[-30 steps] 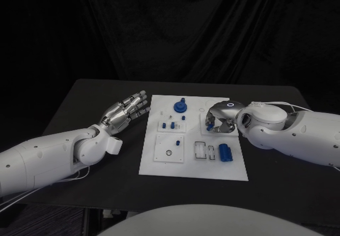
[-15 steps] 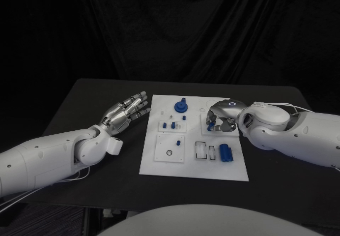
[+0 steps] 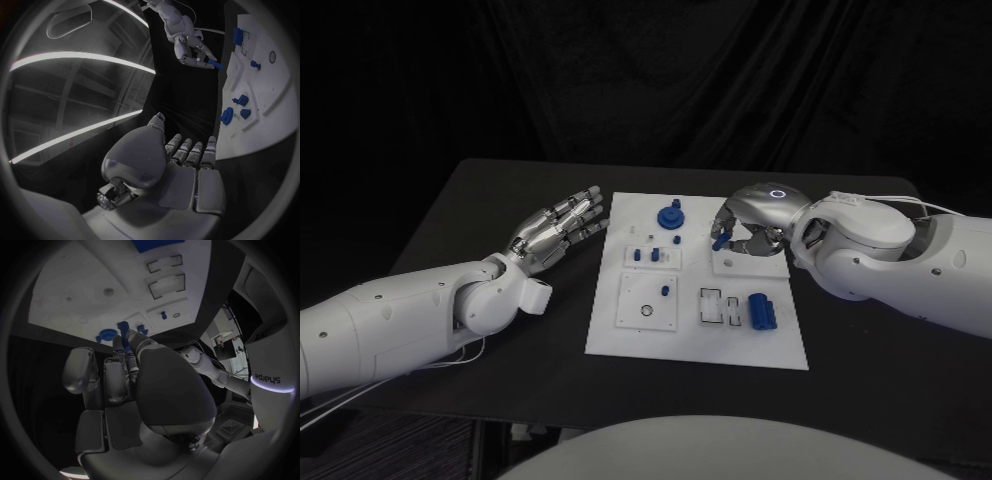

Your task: Assemble the parts on the task board

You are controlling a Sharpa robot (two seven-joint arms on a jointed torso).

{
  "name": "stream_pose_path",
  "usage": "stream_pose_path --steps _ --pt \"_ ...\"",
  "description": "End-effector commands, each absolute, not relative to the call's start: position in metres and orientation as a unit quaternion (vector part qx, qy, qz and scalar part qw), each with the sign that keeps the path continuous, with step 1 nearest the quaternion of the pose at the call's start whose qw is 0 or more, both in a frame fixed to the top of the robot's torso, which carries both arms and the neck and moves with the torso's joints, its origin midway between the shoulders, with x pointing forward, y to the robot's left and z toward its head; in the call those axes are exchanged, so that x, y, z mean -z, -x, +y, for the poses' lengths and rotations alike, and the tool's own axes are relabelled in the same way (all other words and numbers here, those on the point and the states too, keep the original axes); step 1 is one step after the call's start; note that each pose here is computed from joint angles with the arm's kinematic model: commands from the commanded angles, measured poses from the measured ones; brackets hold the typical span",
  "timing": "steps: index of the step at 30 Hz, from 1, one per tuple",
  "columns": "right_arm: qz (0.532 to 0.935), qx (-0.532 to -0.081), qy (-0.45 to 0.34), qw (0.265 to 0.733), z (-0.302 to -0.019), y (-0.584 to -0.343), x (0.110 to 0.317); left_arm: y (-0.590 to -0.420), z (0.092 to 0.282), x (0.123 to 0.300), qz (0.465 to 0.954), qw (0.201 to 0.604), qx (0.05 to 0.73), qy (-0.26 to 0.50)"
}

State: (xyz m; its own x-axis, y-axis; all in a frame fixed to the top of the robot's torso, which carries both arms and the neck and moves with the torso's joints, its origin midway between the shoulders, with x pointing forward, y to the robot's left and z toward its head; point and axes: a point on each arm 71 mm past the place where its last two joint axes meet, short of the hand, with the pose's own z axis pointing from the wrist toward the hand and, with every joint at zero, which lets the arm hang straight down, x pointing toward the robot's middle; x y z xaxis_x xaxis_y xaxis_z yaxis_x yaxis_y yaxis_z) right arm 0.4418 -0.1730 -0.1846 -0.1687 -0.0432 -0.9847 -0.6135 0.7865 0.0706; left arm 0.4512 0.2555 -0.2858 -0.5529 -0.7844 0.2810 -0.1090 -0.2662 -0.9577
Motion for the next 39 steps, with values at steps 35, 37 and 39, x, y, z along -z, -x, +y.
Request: stream_pose_path --steps 35,37,39 --pt "0.679 -0.316 0.383 0.541 -0.045 -0.388 0.226 -0.453 0.248 0.281 0.508 0.253 0.726 0.387" --pt "0.679 -0.314 0.386 0.540 -0.045 -0.388 0.227 -0.453 0.248 0.281 0.509 0.253 0.726 0.387" --pt "0.679 -0.310 0.390 0.539 -0.045 -0.388 0.228 -0.453 0.248 0.282 0.509 0.253 0.726 0.387"
